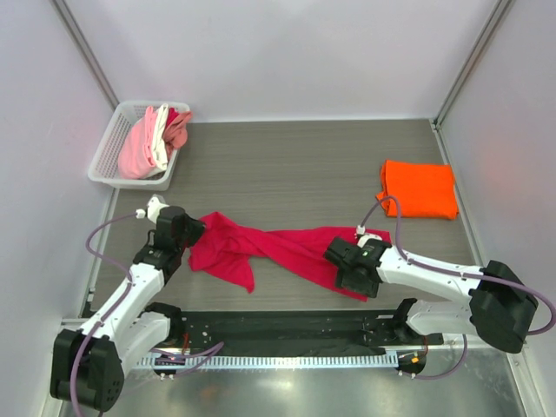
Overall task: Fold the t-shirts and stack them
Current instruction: Flatten the tshirt out
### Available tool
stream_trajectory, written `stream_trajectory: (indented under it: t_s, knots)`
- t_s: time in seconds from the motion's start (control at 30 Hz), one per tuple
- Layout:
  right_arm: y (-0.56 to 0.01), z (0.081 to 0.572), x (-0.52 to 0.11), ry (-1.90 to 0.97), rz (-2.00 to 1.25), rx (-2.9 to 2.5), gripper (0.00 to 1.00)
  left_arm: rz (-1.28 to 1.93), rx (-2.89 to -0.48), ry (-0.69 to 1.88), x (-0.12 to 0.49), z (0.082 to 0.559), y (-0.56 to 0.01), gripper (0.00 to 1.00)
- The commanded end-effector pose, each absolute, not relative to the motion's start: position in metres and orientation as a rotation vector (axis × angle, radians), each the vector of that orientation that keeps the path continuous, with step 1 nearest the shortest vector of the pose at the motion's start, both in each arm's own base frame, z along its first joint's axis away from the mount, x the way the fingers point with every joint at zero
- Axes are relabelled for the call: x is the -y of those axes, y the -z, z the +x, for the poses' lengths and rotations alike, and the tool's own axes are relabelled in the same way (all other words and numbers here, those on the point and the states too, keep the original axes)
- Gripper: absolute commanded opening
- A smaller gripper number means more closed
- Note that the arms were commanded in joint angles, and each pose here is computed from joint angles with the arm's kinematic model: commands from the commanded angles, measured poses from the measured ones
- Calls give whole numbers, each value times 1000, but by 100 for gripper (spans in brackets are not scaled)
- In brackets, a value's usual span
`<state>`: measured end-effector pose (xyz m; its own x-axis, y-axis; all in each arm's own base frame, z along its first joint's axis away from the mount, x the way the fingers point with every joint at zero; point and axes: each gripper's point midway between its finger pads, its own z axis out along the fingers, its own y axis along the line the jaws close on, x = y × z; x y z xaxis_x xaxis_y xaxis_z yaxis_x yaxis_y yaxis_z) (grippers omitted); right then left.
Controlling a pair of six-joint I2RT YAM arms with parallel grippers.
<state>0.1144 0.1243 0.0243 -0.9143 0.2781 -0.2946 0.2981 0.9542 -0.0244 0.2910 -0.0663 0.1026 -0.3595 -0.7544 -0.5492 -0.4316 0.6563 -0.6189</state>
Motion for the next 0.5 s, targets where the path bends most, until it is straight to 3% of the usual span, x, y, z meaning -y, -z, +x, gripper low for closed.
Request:
stream_trajectory:
  t_s: [0.0,0.2,0.3,0.37,0.47]
  knots:
    - [-27,128,-118,122,570,-2700,66,-888,-1919,454,59,298,-119,0]
    - [-7,123,-114,185,611,-2716,66,-888,-1912,455,58,297,-122,0]
    - [2,124,-120,133,638,-2712,61,-889,-1917,446,58,297,-120,0]
    - [-1,129,-128,58,650,-2695,50,-892,-1927,434,57,298,-118,0]
    - [-6,137,-140,6,640,-2685,24,-898,-1935,416,55,298,-117,0]
